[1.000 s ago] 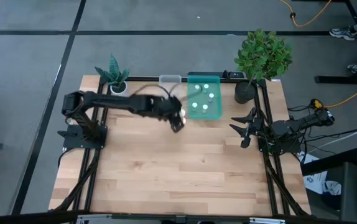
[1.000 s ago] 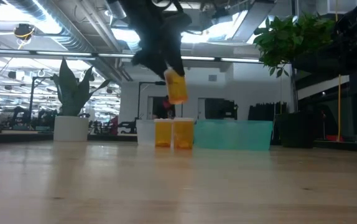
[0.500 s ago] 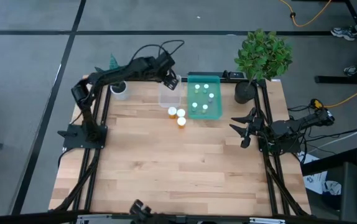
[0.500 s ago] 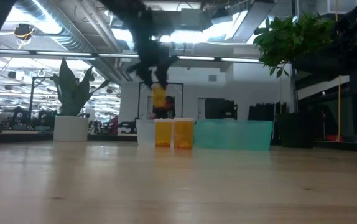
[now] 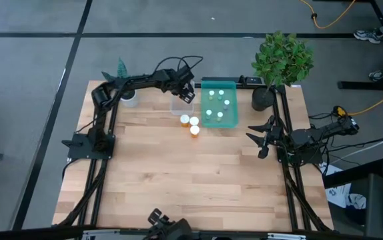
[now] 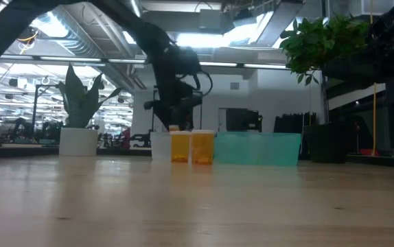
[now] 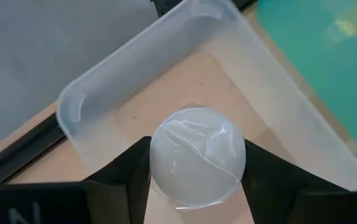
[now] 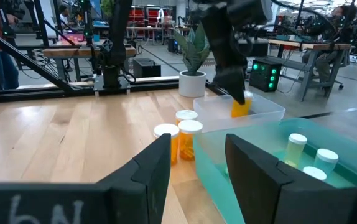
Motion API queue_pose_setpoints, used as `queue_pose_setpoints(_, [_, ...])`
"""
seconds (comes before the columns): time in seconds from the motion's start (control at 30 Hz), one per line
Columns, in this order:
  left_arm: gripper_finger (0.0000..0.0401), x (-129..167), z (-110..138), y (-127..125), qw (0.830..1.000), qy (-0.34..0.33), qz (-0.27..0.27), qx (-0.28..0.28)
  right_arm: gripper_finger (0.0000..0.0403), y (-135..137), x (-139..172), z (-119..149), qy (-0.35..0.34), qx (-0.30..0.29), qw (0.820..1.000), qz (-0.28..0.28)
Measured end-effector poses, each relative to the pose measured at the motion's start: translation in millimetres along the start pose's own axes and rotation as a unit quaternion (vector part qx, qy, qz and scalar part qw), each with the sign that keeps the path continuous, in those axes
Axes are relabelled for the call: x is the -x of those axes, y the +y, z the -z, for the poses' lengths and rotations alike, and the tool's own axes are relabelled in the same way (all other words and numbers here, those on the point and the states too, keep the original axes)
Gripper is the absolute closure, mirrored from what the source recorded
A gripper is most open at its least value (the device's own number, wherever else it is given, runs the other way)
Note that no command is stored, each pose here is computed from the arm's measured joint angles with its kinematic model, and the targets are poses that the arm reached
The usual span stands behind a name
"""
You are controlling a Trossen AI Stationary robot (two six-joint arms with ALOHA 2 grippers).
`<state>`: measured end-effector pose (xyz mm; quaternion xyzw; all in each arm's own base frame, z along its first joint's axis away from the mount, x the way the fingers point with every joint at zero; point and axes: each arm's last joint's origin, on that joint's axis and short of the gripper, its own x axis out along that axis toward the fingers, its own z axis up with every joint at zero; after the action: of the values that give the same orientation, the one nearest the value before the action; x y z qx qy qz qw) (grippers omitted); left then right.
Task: Pick and place medicine bottles into bin by pill shape (circle, oval)
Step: Put the orange capsule bottle into the transparent bin
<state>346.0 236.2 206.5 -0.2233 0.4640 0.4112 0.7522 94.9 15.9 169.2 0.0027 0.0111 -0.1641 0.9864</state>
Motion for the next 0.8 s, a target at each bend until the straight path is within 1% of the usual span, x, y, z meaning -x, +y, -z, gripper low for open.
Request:
queue_pose_setpoints(0.1, [0.0212, -6.4, -1.1, -1.7, 1.000, -0.007, 0.002, 0.001, 0.0249, 0.0, 0.0, 0.0, 0.000, 0.000, 1.000, 0.000])
queue_pose_setpoints(0.2, [0.0206, -7.1, -2.2, -0.8, 1.000, -0.007, 0.013, -0.020, 0.0249, 0.0, 0.0, 0.0, 0.000, 0.000, 1.000, 0.000])
queue_pose_setpoints(0.33, [0.0181, -7.5, -3.2, 0.0, 0.999, -0.005, 0.033, -0.042, 0.0249, 0.0, 0.0, 0.0, 0.000, 0.001, 1.000, 0.000])
queue_pose_setpoints(0.6, [0.0124, -8.4, -5.3, 3.9, 0.998, -0.010, 0.030, -0.050, 0.0249, 0.0, 0.0, 0.0, 0.000, 0.000, 1.000, 0.000])
queue_pose_setpoints(0.7, [0.0114, -8.4, -7.1, 3.6, 0.998, -0.020, 0.027, -0.050, 0.0249, 0.0, 0.0, 0.0, 0.000, 0.000, 1.000, 0.000])
queue_pose_setpoints(0.8, [0.0112, -0.8, -15.0, 1.8, 0.998, -0.033, 0.038, -0.047, 0.0249, 0.0, 0.0, 0.0, 0.000, 0.001, 1.000, 0.000])
